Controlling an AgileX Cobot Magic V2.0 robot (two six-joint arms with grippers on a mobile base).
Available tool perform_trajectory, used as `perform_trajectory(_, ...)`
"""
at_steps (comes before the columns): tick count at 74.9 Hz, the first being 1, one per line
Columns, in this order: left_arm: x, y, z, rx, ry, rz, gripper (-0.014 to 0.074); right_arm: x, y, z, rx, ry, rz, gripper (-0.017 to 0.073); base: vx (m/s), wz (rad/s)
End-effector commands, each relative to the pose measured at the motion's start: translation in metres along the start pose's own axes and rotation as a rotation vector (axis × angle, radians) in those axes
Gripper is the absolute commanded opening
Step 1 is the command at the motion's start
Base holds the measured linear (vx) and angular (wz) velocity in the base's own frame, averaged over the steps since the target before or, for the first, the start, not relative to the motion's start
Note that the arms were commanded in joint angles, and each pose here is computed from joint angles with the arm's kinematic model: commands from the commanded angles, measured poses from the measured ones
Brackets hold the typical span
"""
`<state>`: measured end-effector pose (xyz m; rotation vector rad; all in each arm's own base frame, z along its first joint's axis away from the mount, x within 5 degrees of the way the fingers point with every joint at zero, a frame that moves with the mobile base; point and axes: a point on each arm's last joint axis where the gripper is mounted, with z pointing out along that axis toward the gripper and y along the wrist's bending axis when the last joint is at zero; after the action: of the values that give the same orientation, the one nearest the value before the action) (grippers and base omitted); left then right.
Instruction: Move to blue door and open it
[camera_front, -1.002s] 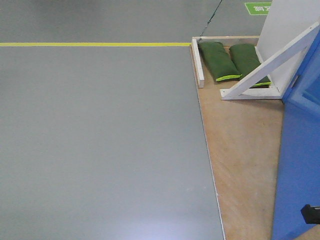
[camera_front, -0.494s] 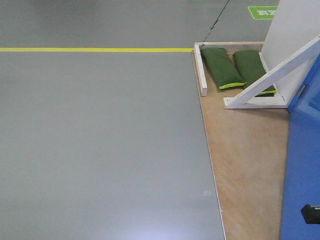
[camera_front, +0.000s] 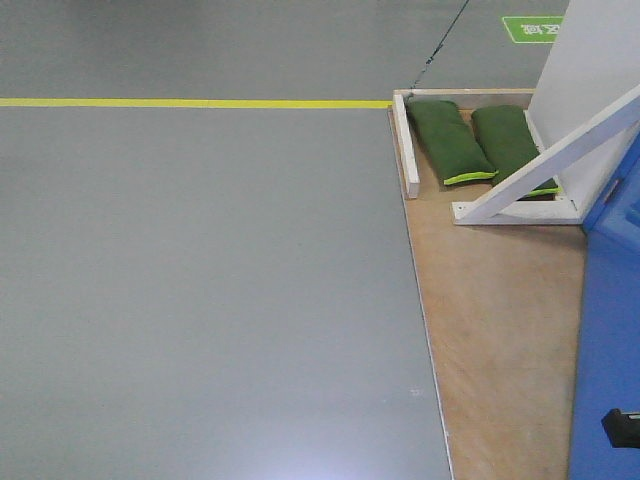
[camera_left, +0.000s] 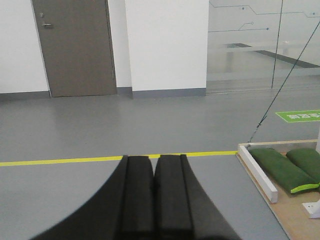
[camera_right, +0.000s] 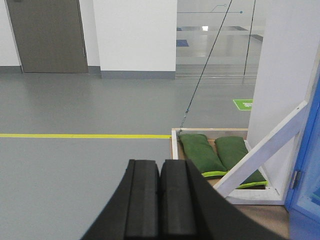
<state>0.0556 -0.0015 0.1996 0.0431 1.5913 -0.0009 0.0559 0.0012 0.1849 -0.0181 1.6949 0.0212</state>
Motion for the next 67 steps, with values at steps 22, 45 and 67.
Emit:
perform_trajectory(22,-0.0196,0.0002,-0.0034,0.003,-0.127,-0.023,0.0069,-0.0076,-0.0002,-0.0005,0.006,-0.086,-0.012,-0.0001,0.0,0.0)
perform_trajectory(45,-0.0196,0.0002,-0.0034,0.003,-0.127,-0.023,0.0069,-0.0072,-0.0003,-0.0005,0.006,-0.084,-0.012,-0.0001,0.0,0.0)
perform_trajectory(67,-0.0196,0.0002,-0.0034,0.003,-0.127,-0.023,0.0069,-0.0134,-0.0001,-0.0015,0.004,-0.129,-0.009,-0.0001,0.0,0.0)
